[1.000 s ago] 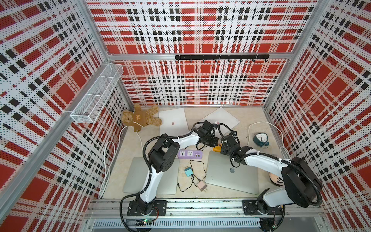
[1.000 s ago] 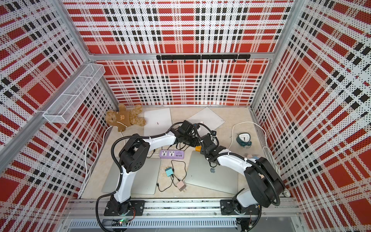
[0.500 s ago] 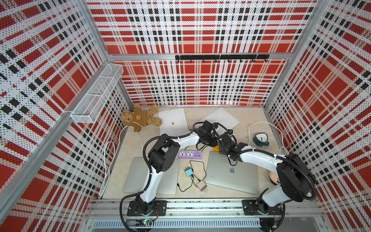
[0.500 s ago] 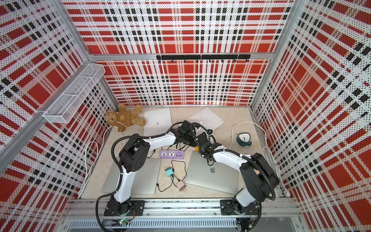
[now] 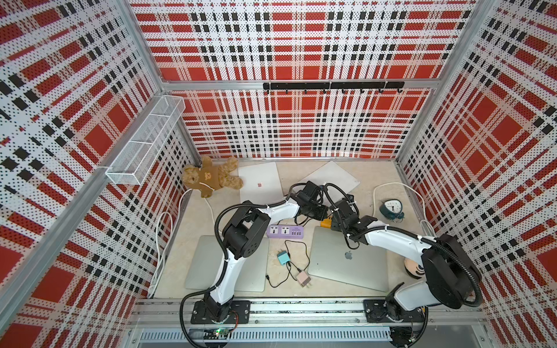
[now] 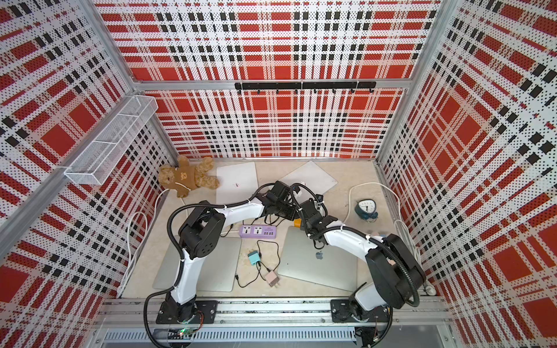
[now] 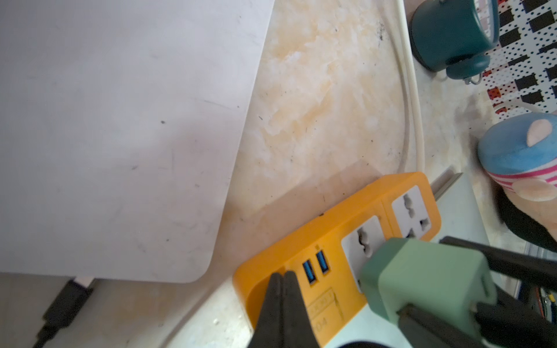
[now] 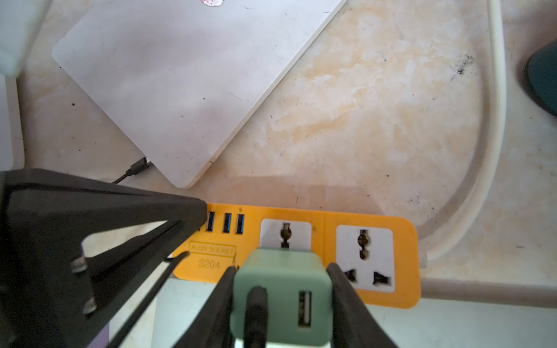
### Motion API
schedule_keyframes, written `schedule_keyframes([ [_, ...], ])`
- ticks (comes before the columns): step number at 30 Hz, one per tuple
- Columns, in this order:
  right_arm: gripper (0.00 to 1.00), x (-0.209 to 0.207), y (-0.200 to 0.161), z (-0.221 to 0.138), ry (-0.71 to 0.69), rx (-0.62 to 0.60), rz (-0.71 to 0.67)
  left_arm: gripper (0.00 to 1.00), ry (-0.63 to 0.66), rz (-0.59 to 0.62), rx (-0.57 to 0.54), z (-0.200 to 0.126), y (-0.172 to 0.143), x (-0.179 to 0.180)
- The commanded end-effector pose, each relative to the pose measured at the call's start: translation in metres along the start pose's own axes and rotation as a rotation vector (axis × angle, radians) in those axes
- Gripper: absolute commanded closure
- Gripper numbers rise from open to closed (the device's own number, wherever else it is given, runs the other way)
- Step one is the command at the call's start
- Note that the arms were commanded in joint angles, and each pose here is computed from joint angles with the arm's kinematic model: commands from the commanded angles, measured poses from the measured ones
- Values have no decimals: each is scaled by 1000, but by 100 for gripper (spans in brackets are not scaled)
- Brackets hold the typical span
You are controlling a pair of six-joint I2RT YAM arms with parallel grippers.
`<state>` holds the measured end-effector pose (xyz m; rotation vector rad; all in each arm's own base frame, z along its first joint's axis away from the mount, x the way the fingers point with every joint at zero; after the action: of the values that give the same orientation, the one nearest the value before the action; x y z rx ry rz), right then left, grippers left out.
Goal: Unplug the laptop charger
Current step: Remove the plug from the socket.
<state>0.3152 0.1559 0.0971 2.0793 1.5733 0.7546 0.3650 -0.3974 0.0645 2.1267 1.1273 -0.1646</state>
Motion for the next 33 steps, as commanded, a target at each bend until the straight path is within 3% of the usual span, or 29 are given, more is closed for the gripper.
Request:
schedule_keyframes([
  [1,68,25,16,-5,85,-34,28,100,58,-45,167,22,-56,18],
  [9,68,25,11,2,55,-10,-5,100,69,-46,183,25,-64,19],
  [20,68,26,21,-11,154,-36,106,100,82,-46,200,25,-73,21],
  [33,69,30,24,-11,59,-56,-16,100,83,-48,206,27,-76,20],
])
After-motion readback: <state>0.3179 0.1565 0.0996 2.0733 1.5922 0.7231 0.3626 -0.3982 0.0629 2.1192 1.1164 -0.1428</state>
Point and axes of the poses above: each gripper's point midway between its finger pads, its own z axis out along the fingers, its own x axis along the line the jaws close on, y = z × x, the point moved 2 cm from there along -z, back along the fingers, and after that the axes turned 3 degrees about z, right-handed, at the moved point
